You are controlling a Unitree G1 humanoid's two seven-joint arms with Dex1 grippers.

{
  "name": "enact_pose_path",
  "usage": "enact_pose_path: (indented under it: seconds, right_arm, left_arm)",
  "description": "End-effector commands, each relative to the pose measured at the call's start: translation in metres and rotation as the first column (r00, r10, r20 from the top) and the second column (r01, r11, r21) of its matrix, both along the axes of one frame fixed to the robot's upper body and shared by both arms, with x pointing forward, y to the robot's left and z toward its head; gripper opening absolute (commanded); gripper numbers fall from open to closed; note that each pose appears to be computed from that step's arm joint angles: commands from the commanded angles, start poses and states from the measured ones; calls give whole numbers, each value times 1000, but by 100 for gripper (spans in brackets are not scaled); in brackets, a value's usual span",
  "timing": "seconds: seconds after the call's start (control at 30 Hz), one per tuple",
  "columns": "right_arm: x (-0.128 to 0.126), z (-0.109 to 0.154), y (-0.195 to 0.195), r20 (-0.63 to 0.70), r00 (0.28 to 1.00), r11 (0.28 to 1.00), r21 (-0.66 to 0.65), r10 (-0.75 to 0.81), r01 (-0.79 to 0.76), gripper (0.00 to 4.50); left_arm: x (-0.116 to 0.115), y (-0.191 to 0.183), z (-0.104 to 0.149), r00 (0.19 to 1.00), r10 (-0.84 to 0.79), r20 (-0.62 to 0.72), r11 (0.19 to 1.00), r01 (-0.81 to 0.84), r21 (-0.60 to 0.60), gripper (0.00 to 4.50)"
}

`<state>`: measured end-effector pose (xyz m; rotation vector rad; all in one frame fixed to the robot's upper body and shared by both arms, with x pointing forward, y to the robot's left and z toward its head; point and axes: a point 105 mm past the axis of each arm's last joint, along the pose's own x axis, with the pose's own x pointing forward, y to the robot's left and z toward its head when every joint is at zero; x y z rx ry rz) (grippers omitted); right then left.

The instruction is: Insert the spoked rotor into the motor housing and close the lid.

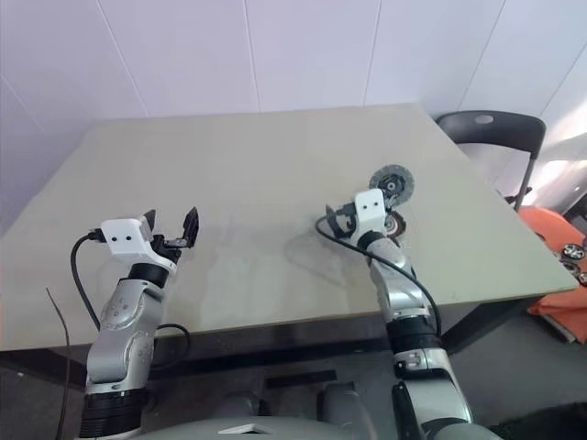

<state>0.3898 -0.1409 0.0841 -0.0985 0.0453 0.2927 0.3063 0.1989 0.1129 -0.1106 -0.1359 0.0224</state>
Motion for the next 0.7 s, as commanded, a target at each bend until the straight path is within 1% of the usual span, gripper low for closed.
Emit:
enact_pose_path:
  seconds: [0.03,0.17,0.37,0.53,0.7]
  right_arm:
    - [9,20,5,59,998,999,-13,32,-31,444]
    - [14,26,17,76,994,997,-20,76,-74,444]
    - [17,26,17,68,993,995,-29,100,-98,444]
    - [20,28,24,67,989,991,-32,130,-128,444]
    - [24,31,34,73,984,987,-33,160,-158,444]
  left_arm:
    - [-1,4,14,997,36,69,999,-36,0,446]
    - [-3,12,16,994,75,84,997,-74,-14,446]
    - [-4,8,12,992,97,86,995,-95,-27,446]
    - [-7,8,11,989,117,88,993,-115,-36,446]
    - [-13,15,11,984,153,94,988,-151,-36,446]
